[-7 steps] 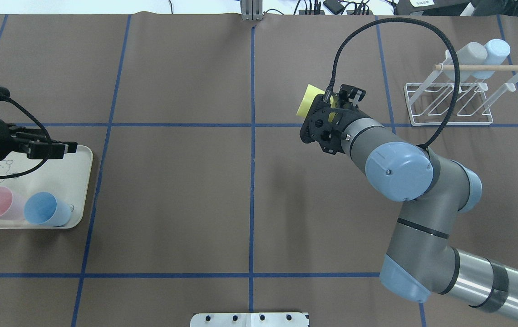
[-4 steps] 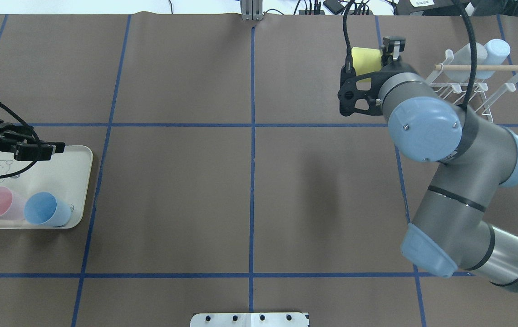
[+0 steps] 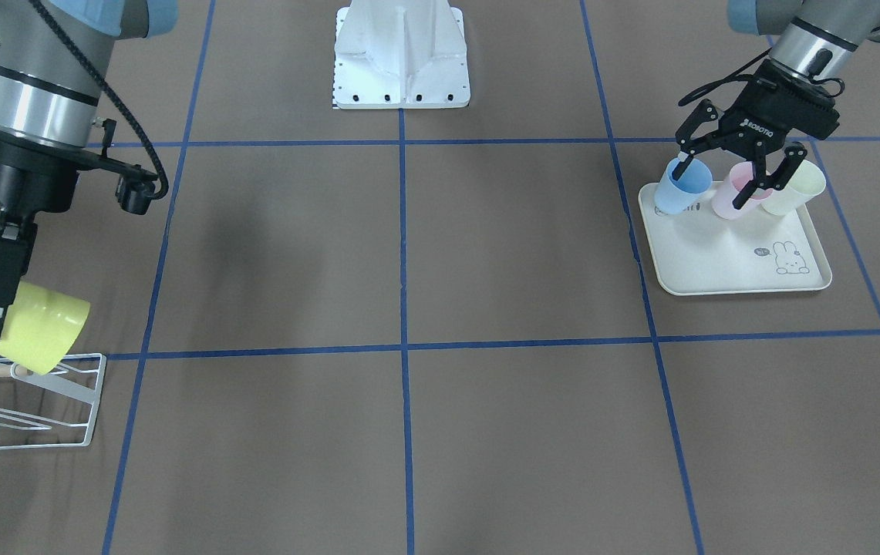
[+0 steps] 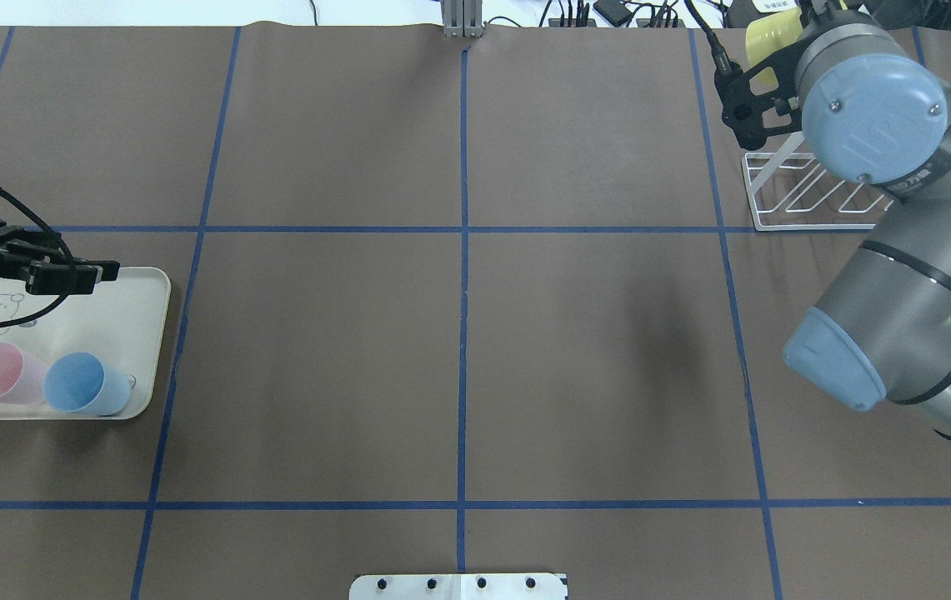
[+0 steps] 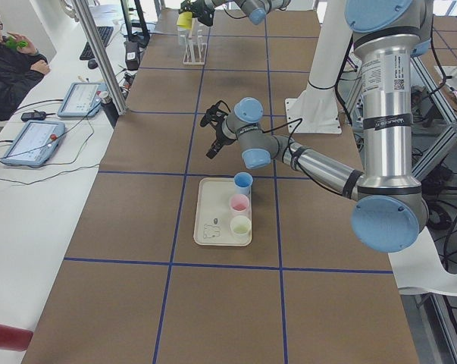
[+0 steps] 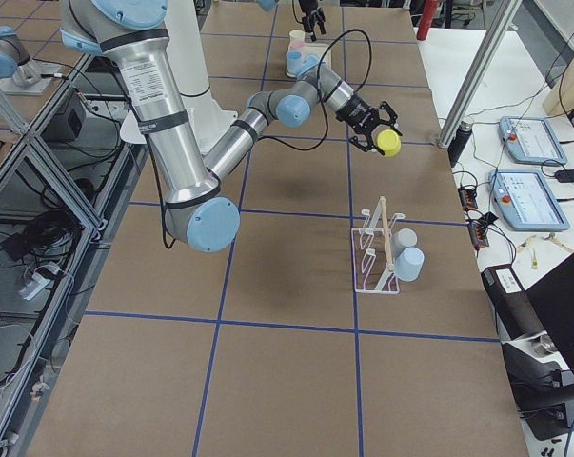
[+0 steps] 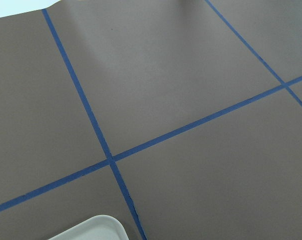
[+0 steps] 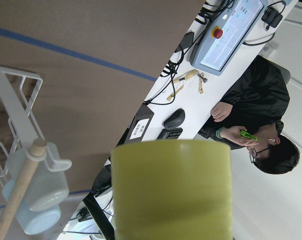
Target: Transfer IKEA cup to right arm and place on rack
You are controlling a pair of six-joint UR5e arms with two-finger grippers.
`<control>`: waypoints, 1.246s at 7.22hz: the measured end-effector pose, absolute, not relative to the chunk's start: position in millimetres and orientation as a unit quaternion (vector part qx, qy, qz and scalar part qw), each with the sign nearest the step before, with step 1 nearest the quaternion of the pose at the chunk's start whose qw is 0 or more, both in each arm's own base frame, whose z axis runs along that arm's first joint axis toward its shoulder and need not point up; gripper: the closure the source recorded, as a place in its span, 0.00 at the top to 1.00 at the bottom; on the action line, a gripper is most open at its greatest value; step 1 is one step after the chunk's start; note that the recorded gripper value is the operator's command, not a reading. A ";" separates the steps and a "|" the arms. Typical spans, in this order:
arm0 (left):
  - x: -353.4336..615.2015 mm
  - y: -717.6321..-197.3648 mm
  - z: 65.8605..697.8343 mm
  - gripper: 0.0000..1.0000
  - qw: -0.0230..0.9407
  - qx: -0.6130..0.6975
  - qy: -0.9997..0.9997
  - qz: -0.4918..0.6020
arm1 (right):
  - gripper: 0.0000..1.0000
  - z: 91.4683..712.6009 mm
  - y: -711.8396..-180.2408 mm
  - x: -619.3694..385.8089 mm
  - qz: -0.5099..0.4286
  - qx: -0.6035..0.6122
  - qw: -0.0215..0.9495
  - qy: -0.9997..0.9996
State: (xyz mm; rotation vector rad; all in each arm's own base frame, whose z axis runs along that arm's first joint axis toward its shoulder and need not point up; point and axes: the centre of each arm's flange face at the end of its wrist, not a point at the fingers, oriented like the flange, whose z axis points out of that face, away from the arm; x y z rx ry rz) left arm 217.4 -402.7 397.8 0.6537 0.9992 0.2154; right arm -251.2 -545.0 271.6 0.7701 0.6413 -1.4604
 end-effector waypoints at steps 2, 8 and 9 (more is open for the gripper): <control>217.6 -402.9 398.6 1.00 0.822 0.307 0.470 0.100 | 0.00 292.3 -566.5 -247.9 -0.664 0.303 0.620 0.288; 218.6 -404.0 402.5 1.00 0.823 0.304 0.469 0.098 | 0.00 363.6 -605.8 -240.3 -0.726 0.215 0.577 0.305; 218.8 -404.2 403.0 1.00 0.823 0.303 0.470 0.098 | 0.00 376.5 -608.5 -241.0 -0.731 0.209 0.574 0.305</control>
